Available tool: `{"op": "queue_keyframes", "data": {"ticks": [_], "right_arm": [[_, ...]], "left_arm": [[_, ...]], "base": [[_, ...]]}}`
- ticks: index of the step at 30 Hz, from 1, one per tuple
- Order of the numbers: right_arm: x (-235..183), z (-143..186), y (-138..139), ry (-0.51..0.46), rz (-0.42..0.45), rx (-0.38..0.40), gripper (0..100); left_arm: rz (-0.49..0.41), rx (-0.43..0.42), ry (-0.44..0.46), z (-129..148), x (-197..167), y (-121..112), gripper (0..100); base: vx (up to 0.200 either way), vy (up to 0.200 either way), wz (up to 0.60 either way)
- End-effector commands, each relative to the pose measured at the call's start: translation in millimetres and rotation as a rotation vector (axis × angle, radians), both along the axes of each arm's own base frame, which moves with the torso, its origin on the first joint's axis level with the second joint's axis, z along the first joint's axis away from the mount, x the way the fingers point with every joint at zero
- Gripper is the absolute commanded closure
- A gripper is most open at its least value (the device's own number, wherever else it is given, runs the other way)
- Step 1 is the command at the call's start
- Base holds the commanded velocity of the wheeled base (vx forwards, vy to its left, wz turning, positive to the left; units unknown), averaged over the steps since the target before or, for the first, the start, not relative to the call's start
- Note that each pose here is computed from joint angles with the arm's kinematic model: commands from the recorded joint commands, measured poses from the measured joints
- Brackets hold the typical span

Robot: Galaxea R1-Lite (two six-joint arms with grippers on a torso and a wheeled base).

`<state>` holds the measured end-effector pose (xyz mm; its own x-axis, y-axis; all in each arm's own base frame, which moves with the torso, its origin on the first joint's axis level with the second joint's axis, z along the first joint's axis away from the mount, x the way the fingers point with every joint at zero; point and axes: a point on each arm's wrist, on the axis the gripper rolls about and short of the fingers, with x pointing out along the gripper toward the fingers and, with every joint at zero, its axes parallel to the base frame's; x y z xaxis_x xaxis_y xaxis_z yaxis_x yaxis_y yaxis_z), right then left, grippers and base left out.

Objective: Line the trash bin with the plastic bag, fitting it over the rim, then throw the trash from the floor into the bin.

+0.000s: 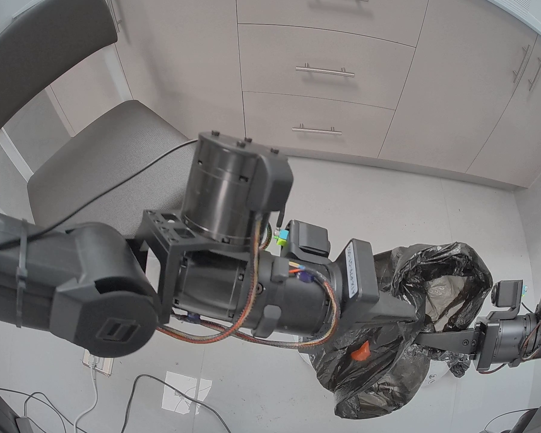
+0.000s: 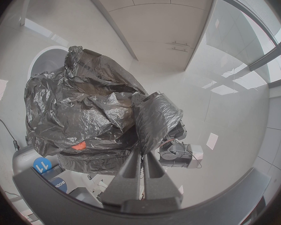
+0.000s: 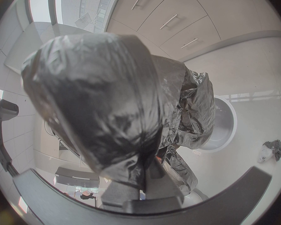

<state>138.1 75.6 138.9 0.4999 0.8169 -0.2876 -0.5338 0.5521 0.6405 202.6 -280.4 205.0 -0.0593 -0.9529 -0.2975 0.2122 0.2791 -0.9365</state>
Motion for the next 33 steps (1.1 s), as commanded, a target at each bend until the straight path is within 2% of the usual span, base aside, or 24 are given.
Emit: {"op": "queue_keyframes", "data": {"ticks": [1,6,12,22,33], "right_arm": [[-1,-9,-5,0.035,-0.023,-0.016,100],[8,-21,-8,0.071,-0.051,-0.056,100],[24,-27,-7,0.040,-0.071,-0.062,100],[51,-54,3,0.070,-0.059,-0.094,100],[55,-75,6,0.110,-0.049,-0.107,100]], "left_arm": [[-0.003,0.039,0.032,-24,4,-8,100],[0.004,0.063,0.050,-39,11,-13,100],[0.012,0.097,0.077,-56,19,-17,100],[0.047,0.097,0.077,-76,32,-16,100],[0.055,0.122,0.097,-94,39,-18,100]], "base": [[0.000,0.000,0.00],[0.000,0.000,0.00],[0.000,0.000,0.00],[0.000,0.000,0.00],[0.000,0.000,0.00]]}}
